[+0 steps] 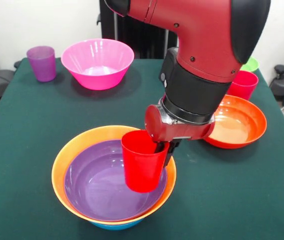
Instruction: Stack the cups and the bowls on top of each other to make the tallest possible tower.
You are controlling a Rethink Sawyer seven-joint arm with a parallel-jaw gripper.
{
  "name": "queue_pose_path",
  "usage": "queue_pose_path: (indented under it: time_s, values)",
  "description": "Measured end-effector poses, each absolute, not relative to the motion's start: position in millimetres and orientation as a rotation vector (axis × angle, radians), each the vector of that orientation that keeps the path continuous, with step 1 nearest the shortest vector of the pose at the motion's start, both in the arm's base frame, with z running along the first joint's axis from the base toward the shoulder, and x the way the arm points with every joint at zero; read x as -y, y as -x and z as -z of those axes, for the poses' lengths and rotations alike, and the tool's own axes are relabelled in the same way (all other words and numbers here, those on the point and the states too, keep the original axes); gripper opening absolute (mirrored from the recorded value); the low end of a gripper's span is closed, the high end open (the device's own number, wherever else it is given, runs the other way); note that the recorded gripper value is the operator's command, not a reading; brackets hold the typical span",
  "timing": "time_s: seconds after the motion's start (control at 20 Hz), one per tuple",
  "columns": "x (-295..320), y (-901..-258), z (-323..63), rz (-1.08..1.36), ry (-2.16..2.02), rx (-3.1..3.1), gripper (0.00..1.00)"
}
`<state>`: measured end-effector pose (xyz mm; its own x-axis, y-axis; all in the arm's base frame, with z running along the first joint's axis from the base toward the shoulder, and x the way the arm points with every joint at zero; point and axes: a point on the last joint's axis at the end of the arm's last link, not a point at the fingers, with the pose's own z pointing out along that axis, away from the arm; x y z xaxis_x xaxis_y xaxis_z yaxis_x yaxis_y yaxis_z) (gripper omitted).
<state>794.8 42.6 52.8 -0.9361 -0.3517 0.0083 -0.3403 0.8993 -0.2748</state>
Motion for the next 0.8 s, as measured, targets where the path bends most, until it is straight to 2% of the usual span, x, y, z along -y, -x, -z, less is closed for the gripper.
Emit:
queue_pose_path:
  time_s: [0.8]
  values:
    - [-34,-768,-76,0.401,0.497,-3.067,0.00]
